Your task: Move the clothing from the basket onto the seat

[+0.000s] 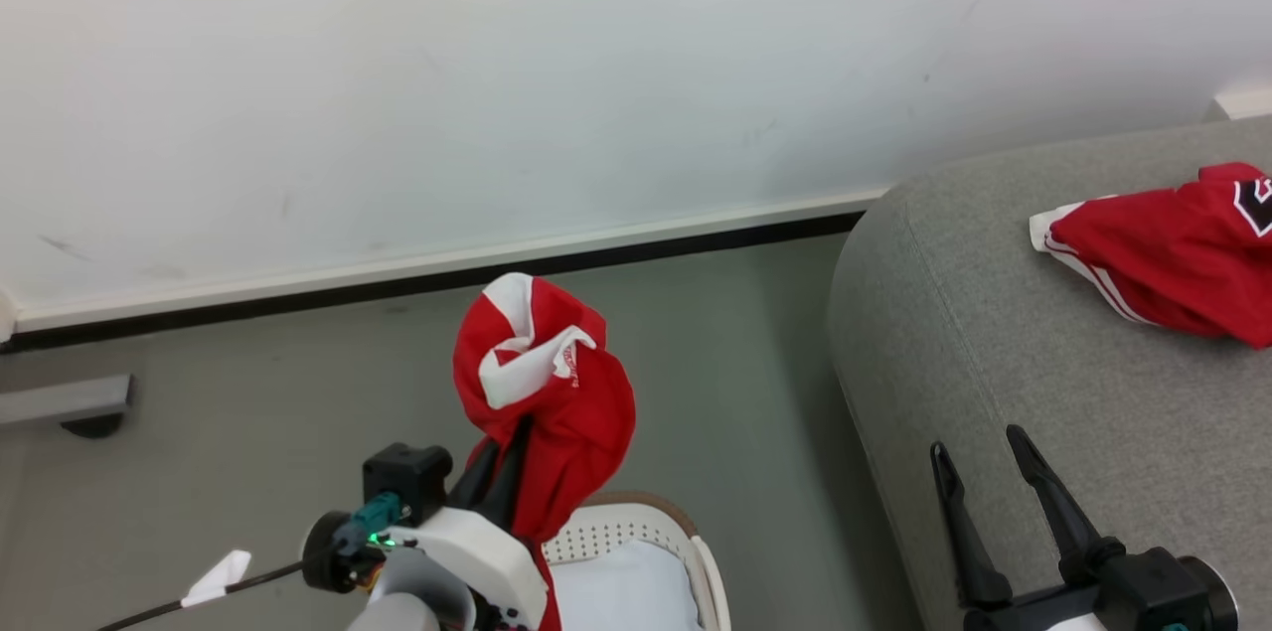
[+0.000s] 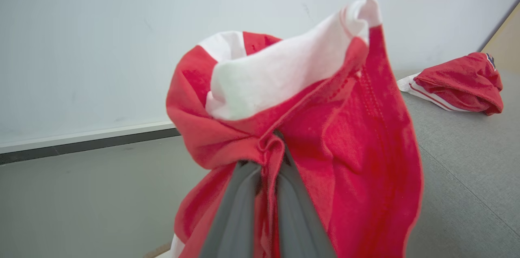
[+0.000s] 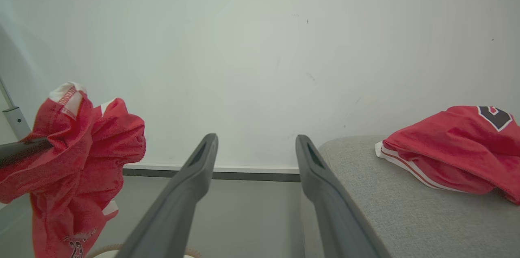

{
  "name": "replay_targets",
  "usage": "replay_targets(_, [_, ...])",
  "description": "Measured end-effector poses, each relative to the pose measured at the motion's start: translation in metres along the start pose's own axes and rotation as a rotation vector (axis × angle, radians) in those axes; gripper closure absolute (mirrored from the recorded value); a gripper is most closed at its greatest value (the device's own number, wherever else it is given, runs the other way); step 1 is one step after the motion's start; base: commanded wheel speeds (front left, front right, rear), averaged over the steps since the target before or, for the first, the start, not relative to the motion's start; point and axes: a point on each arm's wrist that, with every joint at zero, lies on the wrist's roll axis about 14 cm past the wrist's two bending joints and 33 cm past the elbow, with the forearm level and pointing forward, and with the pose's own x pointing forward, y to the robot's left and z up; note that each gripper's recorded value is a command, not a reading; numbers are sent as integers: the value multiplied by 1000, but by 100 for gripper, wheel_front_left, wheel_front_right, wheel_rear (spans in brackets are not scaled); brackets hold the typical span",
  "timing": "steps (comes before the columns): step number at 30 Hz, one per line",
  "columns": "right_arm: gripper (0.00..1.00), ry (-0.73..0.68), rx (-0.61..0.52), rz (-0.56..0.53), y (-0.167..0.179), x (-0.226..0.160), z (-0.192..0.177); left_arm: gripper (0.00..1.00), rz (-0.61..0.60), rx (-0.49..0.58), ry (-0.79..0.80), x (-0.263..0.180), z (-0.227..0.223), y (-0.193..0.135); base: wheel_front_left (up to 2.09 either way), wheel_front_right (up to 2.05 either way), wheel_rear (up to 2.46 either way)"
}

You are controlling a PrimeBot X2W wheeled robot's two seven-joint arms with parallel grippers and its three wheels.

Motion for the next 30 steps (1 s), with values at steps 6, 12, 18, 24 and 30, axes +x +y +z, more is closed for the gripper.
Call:
replay_targets(6, [0, 3, -1, 2, 3, -12, 0, 100, 28, 27, -103, -9, 42, 5, 0, 0, 0])
replay_targets(12, [0, 3, 2, 13, 9, -22, 0, 100, 15, 41, -221, -16, 88, -3, 0, 0, 0])
replay_targets(18, [0, -1, 7, 37, 19, -27, 2, 100, -12, 50, -316, -25, 128, -15, 0, 0, 0])
replay_targets(24, [0, -3, 14, 47, 23, -31, 2, 100, -38, 56, -376, -33, 153, -27, 0, 0, 0])
replay_targets(30, [0, -9, 19, 72, 32, -31, 4, 100, -47, 57, -372, -37, 154, -31, 0, 0, 0])
